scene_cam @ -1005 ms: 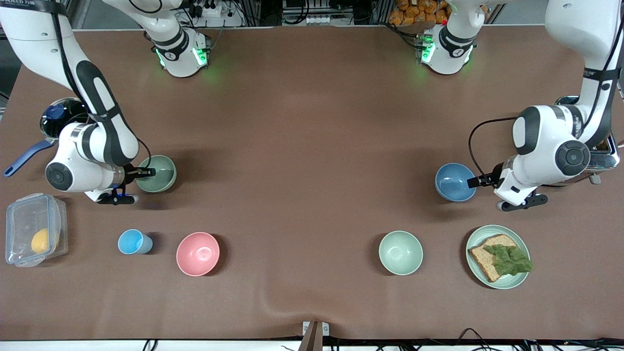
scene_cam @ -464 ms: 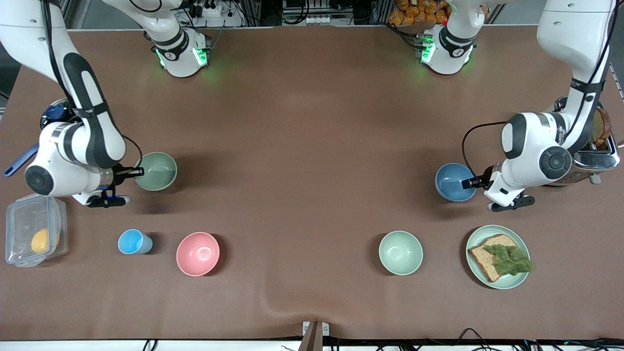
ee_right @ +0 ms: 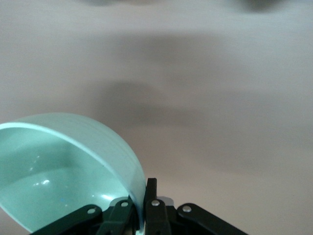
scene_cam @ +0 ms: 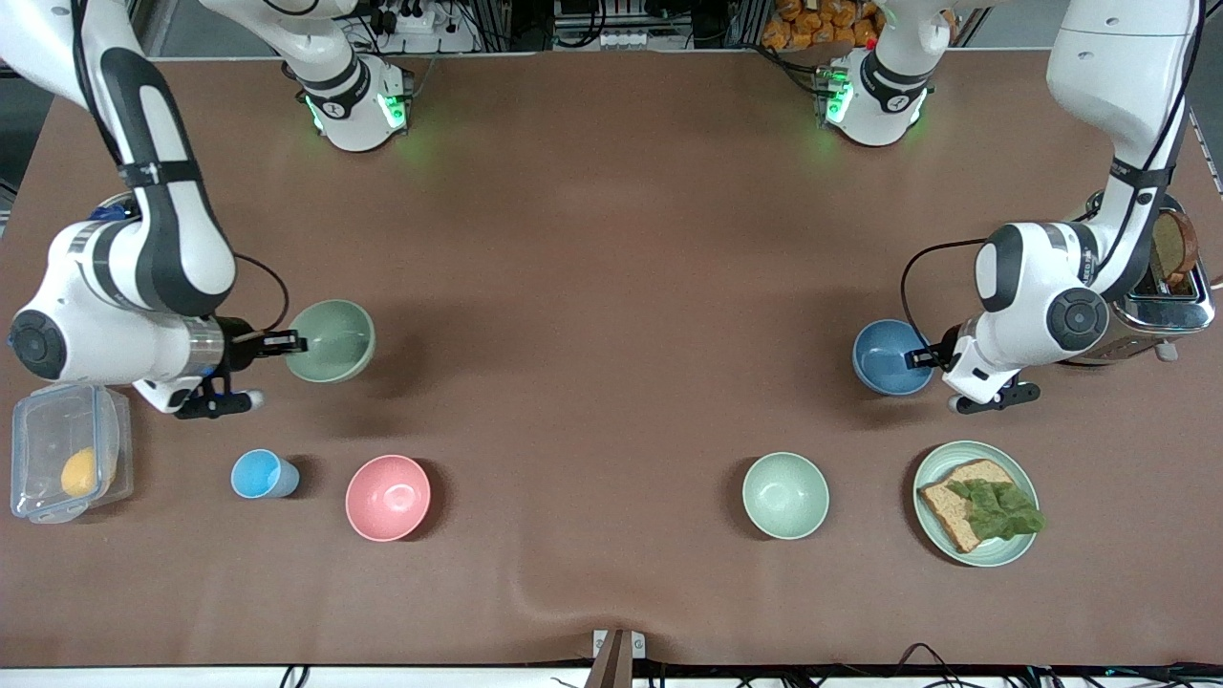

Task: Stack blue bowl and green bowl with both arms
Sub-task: 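Carry the green bowl with the right gripper toward the table middle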

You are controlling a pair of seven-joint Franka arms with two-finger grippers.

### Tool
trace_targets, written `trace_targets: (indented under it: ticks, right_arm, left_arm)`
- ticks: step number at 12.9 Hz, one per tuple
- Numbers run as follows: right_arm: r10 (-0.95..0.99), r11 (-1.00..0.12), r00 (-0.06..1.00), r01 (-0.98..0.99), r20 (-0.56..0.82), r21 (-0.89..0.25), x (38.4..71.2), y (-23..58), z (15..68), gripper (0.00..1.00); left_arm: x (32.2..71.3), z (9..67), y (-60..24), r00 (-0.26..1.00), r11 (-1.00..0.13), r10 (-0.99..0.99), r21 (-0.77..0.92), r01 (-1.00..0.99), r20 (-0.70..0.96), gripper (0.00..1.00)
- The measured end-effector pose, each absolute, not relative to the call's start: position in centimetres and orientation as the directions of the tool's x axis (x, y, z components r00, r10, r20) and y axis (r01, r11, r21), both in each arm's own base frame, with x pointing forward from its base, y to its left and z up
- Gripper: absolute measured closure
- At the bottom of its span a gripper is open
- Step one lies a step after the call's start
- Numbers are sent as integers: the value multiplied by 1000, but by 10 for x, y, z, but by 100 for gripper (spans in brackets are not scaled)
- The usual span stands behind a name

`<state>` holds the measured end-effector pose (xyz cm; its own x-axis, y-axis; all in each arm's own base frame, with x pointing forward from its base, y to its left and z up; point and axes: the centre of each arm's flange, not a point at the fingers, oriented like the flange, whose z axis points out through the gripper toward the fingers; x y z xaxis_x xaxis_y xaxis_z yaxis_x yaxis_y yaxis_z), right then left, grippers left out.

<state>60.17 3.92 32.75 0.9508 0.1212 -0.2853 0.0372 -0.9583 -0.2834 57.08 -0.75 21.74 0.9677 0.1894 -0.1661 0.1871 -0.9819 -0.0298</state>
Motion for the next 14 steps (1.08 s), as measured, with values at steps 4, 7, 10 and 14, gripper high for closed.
trace_targets:
  ticks: [4,7,10,14]
  right_arm:
    - [94,-948,967,14,-237,-318,598,163,333,94]
    - [-52,-951,955,-137,-293,-276,578,247,307,94]
    - [-177,-920,937,-266,-300,-289,560,316,272,94]
    - [-285,-872,887,-397,-363,-286,560,344,223,94]
  left_arm:
    - [570,214,-8,967,-982,191,-30,189,-167,88]
    - [572,220,-10,970,-982,188,-27,186,-157,94]
    - [573,221,-10,970,-982,187,-26,186,-153,94]
    - [578,227,-13,973,-983,186,-21,184,-135,95]
